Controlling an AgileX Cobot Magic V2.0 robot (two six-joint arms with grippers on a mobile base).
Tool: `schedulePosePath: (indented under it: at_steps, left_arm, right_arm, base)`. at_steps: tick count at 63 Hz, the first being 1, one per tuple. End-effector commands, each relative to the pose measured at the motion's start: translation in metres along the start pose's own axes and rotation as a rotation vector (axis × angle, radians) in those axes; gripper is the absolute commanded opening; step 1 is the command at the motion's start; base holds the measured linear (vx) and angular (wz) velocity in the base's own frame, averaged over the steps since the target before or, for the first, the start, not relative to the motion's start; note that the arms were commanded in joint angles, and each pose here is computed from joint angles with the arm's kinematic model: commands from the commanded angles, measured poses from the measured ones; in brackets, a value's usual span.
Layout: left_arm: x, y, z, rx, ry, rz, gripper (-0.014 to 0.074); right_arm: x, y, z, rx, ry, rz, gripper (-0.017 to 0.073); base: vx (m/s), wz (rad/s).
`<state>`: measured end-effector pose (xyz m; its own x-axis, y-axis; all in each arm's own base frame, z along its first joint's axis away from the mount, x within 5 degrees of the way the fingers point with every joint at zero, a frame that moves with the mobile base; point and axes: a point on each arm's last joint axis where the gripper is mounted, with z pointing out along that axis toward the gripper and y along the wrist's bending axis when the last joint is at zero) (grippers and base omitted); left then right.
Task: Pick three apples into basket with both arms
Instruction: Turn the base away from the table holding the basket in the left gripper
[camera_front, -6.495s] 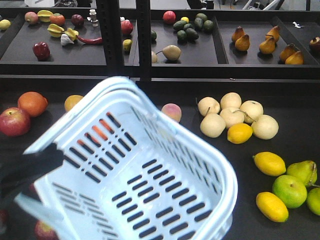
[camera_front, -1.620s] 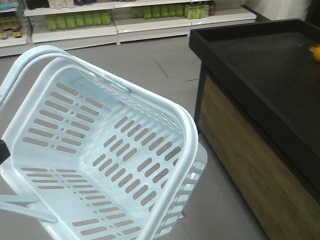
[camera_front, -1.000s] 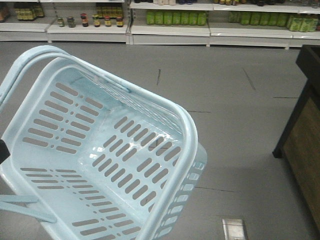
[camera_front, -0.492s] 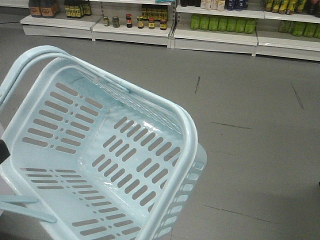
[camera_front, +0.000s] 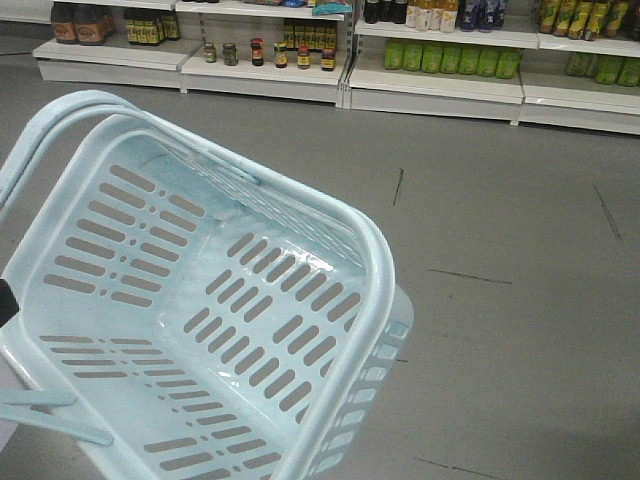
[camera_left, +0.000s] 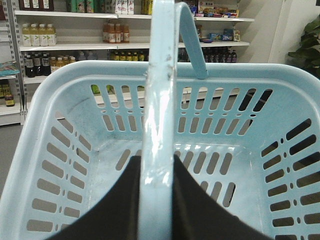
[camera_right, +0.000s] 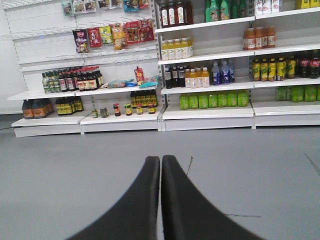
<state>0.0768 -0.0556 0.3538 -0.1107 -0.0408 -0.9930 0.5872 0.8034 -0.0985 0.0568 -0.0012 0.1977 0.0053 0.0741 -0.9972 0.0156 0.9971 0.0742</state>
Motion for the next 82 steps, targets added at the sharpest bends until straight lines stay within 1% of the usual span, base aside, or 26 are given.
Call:
schedulePosePath:
  at_steps: [1, 62, 82]
  left_arm:
    - [-0.0158, 0.002, -0.0026, -0.032, -0.101, -0.047, -0.0006]
    - [-0.0163, 0.0016, -0.0042, -0.032, -0.108, -0.045, -0.0006]
    - [-0.0163, 0.0016, -0.0042, -0.032, -0.108, -0.045, -0.0006]
  right_arm:
    - [-0.0031, 0.0008, -0.0006, -0.009, -0.07, -0.01, -0.0005]
    - [-0.0031, 0.0008, -0.0006, -0.009, -0.07, -0.01, -0.0005]
    - [-0.0031, 0.0008, -0.0006, -0.009, -0.07, -0.01, -0.0005]
  base:
    - [0.31, -0.14]
    - [0.3, -0.2]
    - [0.24, -0.29]
